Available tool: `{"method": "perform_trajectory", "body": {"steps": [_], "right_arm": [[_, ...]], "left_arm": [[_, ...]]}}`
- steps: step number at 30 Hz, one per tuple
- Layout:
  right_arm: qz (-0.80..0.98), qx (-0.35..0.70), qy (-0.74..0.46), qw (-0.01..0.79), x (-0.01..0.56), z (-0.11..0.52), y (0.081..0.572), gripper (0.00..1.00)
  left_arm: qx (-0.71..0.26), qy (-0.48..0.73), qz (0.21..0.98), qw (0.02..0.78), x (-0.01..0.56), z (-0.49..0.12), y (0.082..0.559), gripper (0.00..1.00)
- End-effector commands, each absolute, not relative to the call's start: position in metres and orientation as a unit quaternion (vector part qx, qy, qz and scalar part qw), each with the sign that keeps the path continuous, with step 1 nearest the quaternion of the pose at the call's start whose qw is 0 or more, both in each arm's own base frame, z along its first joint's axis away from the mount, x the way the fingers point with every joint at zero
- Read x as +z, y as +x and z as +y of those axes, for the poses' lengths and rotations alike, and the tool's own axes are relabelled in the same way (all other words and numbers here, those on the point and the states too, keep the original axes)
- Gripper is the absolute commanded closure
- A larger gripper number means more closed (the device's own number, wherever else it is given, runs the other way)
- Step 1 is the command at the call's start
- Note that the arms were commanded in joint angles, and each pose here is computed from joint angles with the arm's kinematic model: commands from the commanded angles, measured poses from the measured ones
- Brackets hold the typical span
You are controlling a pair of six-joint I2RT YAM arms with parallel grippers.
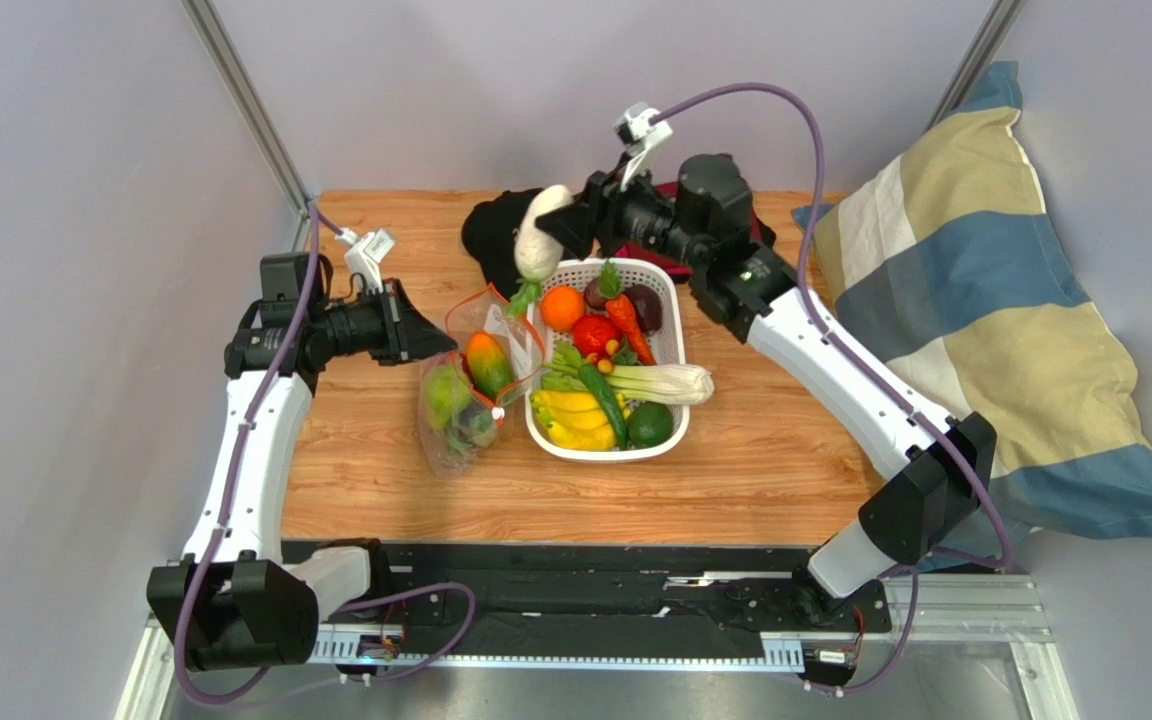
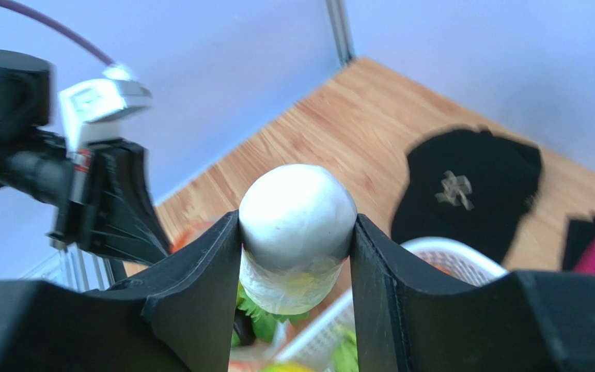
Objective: Place the food in the zip-top bag and seal the zipper
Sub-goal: Place the fake vegetable in the zipper food storage bag.
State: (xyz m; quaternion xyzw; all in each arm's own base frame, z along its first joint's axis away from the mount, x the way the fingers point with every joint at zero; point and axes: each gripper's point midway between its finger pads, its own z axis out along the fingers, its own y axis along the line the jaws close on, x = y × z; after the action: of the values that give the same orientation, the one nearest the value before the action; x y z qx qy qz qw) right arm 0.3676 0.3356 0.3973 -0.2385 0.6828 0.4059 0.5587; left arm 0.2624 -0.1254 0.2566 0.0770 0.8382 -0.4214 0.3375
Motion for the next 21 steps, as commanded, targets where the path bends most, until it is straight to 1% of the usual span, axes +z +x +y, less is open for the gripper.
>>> {"method": "perform_trajectory", "body": {"steps": [1, 2, 3, 6, 10, 13, 14, 16, 17, 18, 19, 20, 21], "right_arm": [[0.561, 0.429, -0.261, 0.658, 0.461, 0.366, 0.332, 0.96], [0.545, 0.430, -0.260, 0.671, 0.465, 0.370, 0.329, 1.00], [0.551, 0.434, -0.270, 0.660, 0.448, 0.383, 0.322, 1.00], [0.570, 0.437, -0.278, 0.638, 0.423, 0.398, 0.317, 1.00], [0.623, 0.432, -0.280, 0.589, 0.369, 0.411, 0.321, 1.00], [0.667, 0.438, -0.284, 0.531, 0.331, 0.421, 0.320, 1.00], [0.694, 0.446, -0.289, 0.487, 0.304, 0.429, 0.316, 1.00], [0.721, 0.451, -0.301, 0.431, 0.277, 0.440, 0.311, 1.00], [0.741, 0.458, -0.310, 0.381, 0.259, 0.449, 0.307, 1.00], [0.749, 0.461, -0.308, 0.363, 0.254, 0.451, 0.305, 1.00], [0.748, 0.467, -0.312, 0.355, 0.253, 0.452, 0.302, 0.93], [0.744, 0.477, -0.320, 0.340, 0.253, 0.454, 0.295, 0.74], [0.747, 0.478, -0.325, 0.328, 0.251, 0.455, 0.294, 0.62]], "left_arm": [[-0.462, 0.071, 0.815, 0.342, 0.276, -0.131, 0.264, 1.00], [-0.467, 0.070, 0.813, 0.341, 0.277, -0.131, 0.264, 1.00], [-0.470, 0.069, 0.811, 0.342, 0.278, -0.131, 0.265, 1.00], [-0.479, 0.062, 0.806, 0.343, 0.282, -0.131, 0.268, 1.00], [-0.482, 0.061, 0.803, 0.344, 0.284, -0.131, 0.269, 1.00], [-0.483, 0.061, 0.803, 0.343, 0.283, -0.131, 0.268, 1.00], [-0.485, 0.063, 0.802, 0.343, 0.283, -0.132, 0.267, 1.00], [-0.485, 0.063, 0.803, 0.341, 0.281, -0.132, 0.266, 1.00], [-0.486, 0.064, 0.802, 0.340, 0.281, -0.132, 0.265, 1.00], [-0.486, 0.064, 0.803, 0.338, 0.280, -0.132, 0.264, 1.00], [-0.485, 0.067, 0.803, 0.339, 0.279, -0.132, 0.262, 1.00], [-0.484, 0.068, 0.804, 0.338, 0.278, -0.132, 0.262, 1.00], [-0.484, 0.069, 0.805, 0.336, 0.277, -0.132, 0.260, 1.00]]}}
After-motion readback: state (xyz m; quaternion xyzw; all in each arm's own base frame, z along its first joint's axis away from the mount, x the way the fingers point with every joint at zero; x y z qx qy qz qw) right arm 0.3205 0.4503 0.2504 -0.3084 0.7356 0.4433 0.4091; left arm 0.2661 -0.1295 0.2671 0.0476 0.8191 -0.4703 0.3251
